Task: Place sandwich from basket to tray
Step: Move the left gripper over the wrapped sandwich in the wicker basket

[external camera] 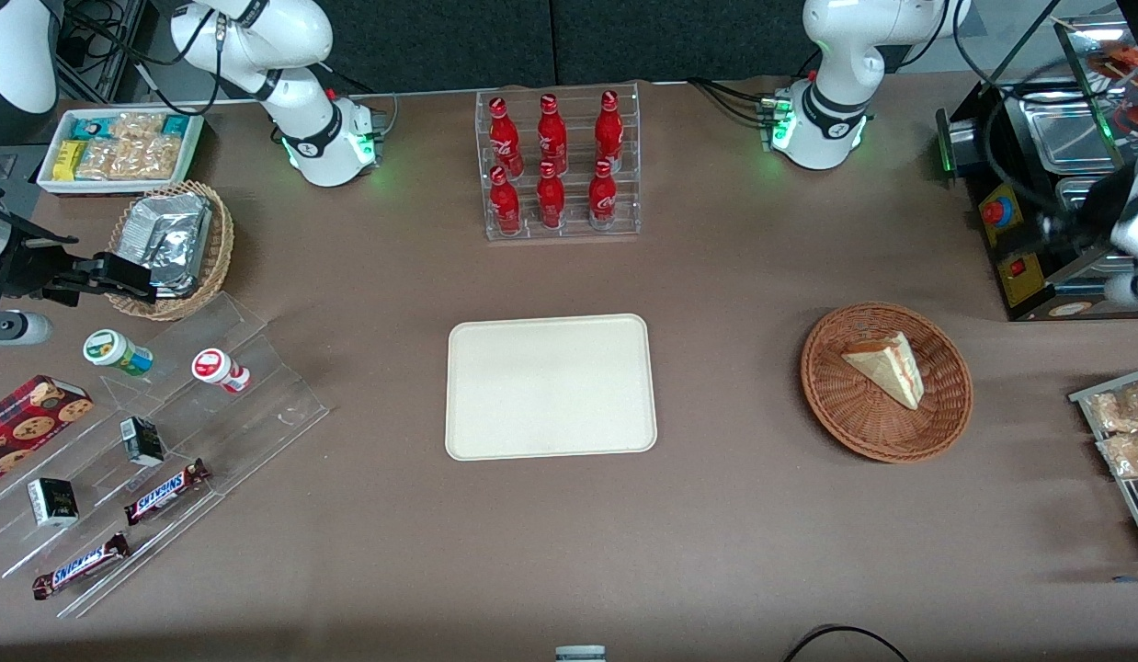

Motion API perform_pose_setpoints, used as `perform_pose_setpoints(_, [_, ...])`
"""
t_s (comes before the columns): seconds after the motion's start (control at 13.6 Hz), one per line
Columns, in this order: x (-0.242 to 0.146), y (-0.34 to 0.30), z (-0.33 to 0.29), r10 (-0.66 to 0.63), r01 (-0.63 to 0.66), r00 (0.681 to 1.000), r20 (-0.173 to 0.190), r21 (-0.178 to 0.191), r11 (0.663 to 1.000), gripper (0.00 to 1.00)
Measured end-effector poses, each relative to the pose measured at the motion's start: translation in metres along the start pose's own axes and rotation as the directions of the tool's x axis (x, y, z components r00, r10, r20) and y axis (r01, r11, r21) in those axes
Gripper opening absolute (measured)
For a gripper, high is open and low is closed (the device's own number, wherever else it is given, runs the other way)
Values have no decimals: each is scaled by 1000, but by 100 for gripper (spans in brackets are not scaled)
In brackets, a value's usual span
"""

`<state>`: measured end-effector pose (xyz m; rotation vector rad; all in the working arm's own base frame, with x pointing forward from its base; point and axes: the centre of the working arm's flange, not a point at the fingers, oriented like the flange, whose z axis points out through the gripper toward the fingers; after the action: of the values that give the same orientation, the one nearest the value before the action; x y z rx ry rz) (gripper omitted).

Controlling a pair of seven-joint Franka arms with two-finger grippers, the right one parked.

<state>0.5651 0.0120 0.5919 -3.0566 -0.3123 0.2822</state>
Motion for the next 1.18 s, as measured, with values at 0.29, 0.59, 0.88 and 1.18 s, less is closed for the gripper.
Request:
perform_pose_setpoints(0.29, [33, -21, 76, -254, 254, 967, -14, -11, 967, 100])
perform_pose_setpoints(0.59, [45, -13, 152, -475, 472, 878, -63, -56, 880, 100])
perform_pose_setpoints(0.88, [40, -8, 221, -587, 578, 804, -92, -107, 809, 100])
perform_pose_setpoints(1.18, [29, -2, 269, -664, 649, 741, -100, -148, 747, 100])
